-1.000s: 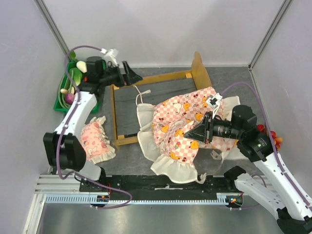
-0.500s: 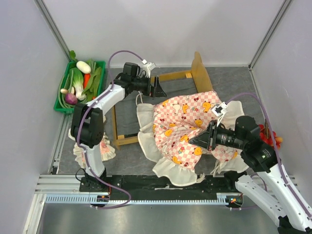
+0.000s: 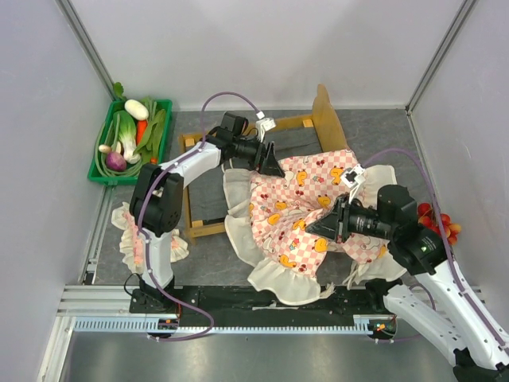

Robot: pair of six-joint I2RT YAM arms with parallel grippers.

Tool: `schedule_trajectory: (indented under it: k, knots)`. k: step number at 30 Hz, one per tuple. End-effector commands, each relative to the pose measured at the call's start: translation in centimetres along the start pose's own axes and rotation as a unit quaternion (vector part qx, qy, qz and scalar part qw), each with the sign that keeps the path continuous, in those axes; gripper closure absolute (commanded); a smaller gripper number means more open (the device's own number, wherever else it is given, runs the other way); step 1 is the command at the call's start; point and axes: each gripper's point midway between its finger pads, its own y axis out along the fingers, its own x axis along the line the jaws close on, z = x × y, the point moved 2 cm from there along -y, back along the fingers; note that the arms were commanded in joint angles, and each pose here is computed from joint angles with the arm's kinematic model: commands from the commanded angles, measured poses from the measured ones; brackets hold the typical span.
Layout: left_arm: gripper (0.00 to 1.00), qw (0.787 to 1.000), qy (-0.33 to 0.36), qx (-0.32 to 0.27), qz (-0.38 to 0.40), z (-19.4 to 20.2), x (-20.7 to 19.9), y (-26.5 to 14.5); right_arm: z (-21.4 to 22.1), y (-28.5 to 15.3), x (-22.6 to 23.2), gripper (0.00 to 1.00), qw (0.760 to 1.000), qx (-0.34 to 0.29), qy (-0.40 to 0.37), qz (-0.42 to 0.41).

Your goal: Set up the pet bed

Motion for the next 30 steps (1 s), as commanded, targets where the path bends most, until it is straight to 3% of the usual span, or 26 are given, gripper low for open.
schedule_trajectory:
  k: [1,2,3,5,6,10,11,13,14,17,18,19,21,22,23,24,26,30]
  knots:
    - [0.35,0.998,0.035,0.0,0.054,-1.0,-1.7,-0.2,-1.6,-0.1,0.6,1.0,0.999,-0.02,-0.027,0.001]
    - [0.47,0.998,0.038,-0.004,0.057,-1.4,-2.3,-0.5,-2.0,-0.1,0.6,1.0,0.999,-0.025,-0.032,0.004]
    - [0.73,0.997,0.042,-0.007,0.059,-1.8,-2.5,-0.7,-2.8,-0.3,1.2,1.0,0.998,-0.035,-0.042,0.002]
    - [0.95,0.997,0.048,-0.022,0.062,-3.5,-3.9,-1.4,-4.0,-0.3,1.6,1.0,0.997,-0.044,-0.056,0.003]
    - [0.98,0.996,0.052,-0.027,0.063,-4.2,-4.5,-1.8,-5.6,-0.8,2.6,1.0,0.995,-0.064,-0.08,0.004]
    - [0.98,0.991,0.098,-0.086,0.043,-9.6,-8.2,-5.6,-10.8,-1.0,5.0,1.0,0.985,-0.098,-0.142,0.003]
    - [0.98,0.99,0.091,-0.107,0.006,-10.9,-8.2,-6.6,-12.2,-1.1,5.6,1.0,0.981,-0.114,-0.154,0.004]
    - [0.98,0.979,0.111,-0.167,-0.038,-14.2,-9.7,-10.8,-16.0,-1.5,7.3,1.0,0.968,-0.149,-0.202,0.011]
    - [0.98,0.974,0.087,-0.2,-0.064,-15.5,-10.0,-12.7,-18.4,-2.7,9.3,1.0,0.957,-0.18,-0.229,0.008]
    - [0.98,0.948,0.064,-0.294,-0.102,-18.6,-11.3,-20.4,-22.3,-0.6,9.4,1.0,0.949,-0.182,-0.255,0.017]
    - [0.98,0.941,0.067,-0.313,-0.11,-19.0,-11.6,-22.1,-24.6,-1.5,11.3,1.0,0.939,-0.209,-0.274,0.012]
    - [0.98,0.927,0.081,-0.342,-0.131,-19.6,-12.7,-25.2,-25.9,0.8,10.1,1.0,0.942,-0.194,-0.271,0.019]
    - [0.98,0.907,0.091,-0.375,-0.169,-20.1,-13.4,-28.0,-29.2,0.2,11.5,1.0,0.924,-0.223,-0.31,0.032]
    - [0.98,0.899,0.089,-0.383,-0.193,-19.9,-13.3,-29.2,-30.4,2.8,10.0,1.0,0.928,-0.209,-0.304,0.042]
    - [0.98,0.877,0.1,-0.408,-0.234,-20.2,-14.2,-31.1,-31.3,3.5,10.0,1.0,0.926,-0.21,-0.312,0.037]
    - [0.98,0.867,0.1,-0.416,-0.257,-20.0,-14.2,-31.9,-32.9,2.8,11.9,1.0,0.916,-0.232,-0.326,0.021]
    - [0.98,0.849,0.082,-0.42,-0.31,-19.1,-13.6,-33.4,-34.5,5.9,9.6,1.0,0.923,-0.219,-0.316,0.032]
    - [0.98,0.85,0.025,-0.392,-0.351,-15.9,-11.6,-33.1,-35.3,8.9,3.3,1.0,0.94,-0.203,-0.258,0.092]
